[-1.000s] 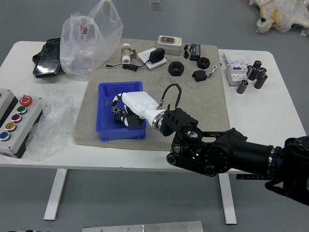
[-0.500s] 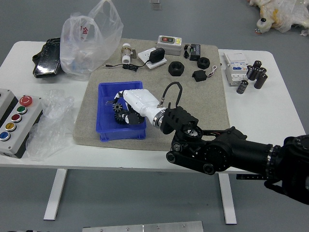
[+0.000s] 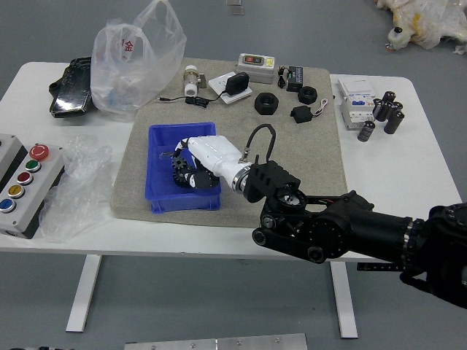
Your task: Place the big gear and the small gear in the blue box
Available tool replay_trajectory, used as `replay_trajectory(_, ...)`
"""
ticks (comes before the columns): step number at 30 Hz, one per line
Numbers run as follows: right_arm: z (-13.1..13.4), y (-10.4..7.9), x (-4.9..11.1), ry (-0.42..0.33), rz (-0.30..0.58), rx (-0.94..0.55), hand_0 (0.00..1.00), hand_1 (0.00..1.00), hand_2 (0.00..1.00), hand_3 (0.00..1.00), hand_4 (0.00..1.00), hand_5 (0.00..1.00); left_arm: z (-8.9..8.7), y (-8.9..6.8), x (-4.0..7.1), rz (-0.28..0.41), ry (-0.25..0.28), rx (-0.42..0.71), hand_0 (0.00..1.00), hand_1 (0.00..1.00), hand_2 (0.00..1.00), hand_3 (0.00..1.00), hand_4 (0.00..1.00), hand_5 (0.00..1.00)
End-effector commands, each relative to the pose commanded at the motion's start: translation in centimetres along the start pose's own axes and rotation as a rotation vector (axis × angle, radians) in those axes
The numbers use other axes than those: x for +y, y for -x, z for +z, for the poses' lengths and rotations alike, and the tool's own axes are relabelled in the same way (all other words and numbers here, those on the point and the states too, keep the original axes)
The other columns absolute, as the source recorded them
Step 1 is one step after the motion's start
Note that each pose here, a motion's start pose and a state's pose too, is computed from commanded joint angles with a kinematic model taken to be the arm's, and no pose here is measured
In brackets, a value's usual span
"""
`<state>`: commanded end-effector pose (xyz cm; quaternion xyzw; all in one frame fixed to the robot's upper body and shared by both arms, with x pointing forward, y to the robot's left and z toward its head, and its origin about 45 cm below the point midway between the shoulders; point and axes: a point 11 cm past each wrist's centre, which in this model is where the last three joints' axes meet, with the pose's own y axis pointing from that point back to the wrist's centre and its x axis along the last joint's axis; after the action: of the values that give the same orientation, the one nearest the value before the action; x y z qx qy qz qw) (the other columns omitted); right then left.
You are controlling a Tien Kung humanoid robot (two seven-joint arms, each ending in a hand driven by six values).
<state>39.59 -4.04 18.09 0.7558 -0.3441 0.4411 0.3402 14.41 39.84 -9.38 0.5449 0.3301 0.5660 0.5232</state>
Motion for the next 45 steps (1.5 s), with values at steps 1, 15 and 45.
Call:
replay_trajectory(1,0.0,0.0,0.0,0.000,0.000,0.000,0.285,0.291,0.201,0.854,0.502,0.142,0.1,0.0,0.0,0.000,0.001,0.000,0.662,0.570,0.537,0.682,0.665,0.312)
replay_trajectory(15,0.2,-0.1,0.0,0.009,0.001,0.003,0.286,0.285,0.200,0.924,0.604,0.135,0.0,-0.1,0.0,0.001,-0.001,-0.001,0.662,0.571,0.536,0.681,0.666,0.311)
replay_trajectory(45,10.7,-13.2,7.3,0.050,0.491,-0.528,0.481,0.651,0.700,0.755,0.732,0.374,-0.4,0.1,0.0,0.003,-0.003,0.008,0.662,0.570,0.536,0.681,0.676,0.340)
